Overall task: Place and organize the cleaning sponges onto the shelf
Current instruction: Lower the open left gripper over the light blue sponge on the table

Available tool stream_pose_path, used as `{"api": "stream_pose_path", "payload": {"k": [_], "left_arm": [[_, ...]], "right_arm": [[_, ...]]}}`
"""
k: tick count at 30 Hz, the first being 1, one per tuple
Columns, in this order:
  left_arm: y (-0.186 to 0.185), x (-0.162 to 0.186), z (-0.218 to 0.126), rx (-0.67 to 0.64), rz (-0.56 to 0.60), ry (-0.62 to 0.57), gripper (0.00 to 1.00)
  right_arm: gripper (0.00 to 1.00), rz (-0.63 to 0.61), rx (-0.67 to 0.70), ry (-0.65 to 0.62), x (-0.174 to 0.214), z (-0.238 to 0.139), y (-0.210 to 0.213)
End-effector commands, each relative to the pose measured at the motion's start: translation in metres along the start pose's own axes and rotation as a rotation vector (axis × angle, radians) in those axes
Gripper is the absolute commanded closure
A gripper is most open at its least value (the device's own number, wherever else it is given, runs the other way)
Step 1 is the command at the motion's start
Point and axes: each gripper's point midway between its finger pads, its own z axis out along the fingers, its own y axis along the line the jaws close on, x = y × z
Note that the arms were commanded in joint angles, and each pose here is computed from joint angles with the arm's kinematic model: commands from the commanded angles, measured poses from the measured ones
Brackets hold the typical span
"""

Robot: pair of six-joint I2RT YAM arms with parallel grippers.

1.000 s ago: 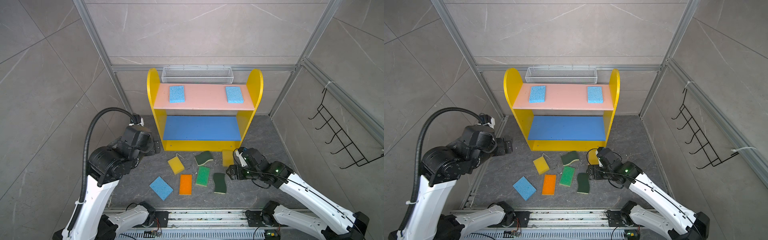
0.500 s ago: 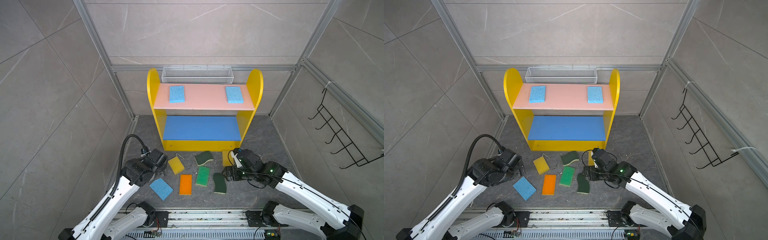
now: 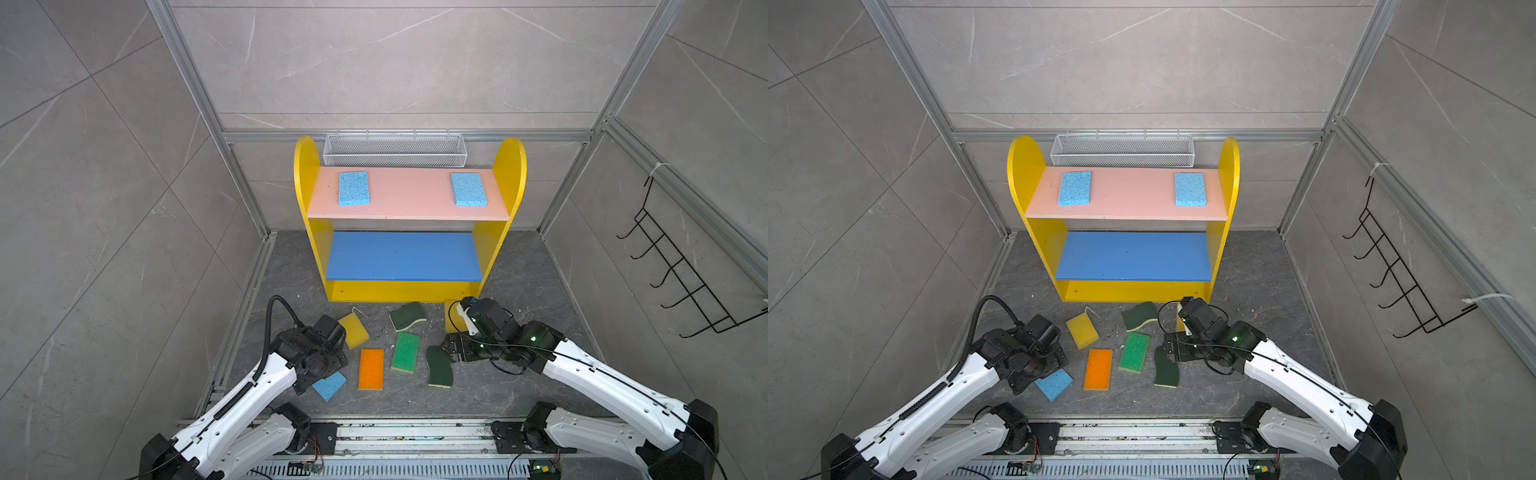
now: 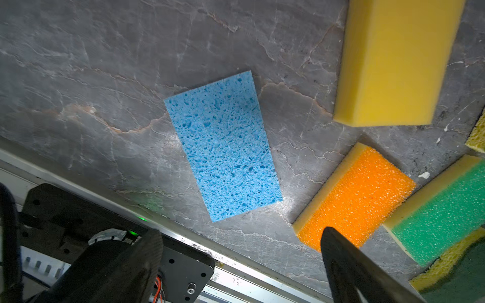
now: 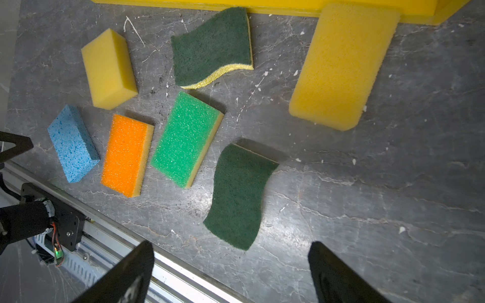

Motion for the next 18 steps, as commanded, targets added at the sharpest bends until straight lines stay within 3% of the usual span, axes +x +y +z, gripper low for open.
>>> {"api": "stream_pose_path", "payload": {"k": [1, 7, 18], "left_arm": [[-0.005, 0.006, 0.005, 0.017, -0.062, 0.040, 0.03], [-0.012, 0.021, 0.031, 0.042, -0.115, 0.113, 0.03], [0.000, 0.019, 0.033, 0.019, -0.138, 0.078, 0.04]], "right_arm": [[0.06, -0.038, 0.031, -0.006, 0.000, 0.005, -0.005], [0.05, -0.054, 0.044, 0.015, -0.001, 0.013, -0.005], [0.05, -0.075, 0.053, 0.030, -0.002, 0.020, -0.005]]}}
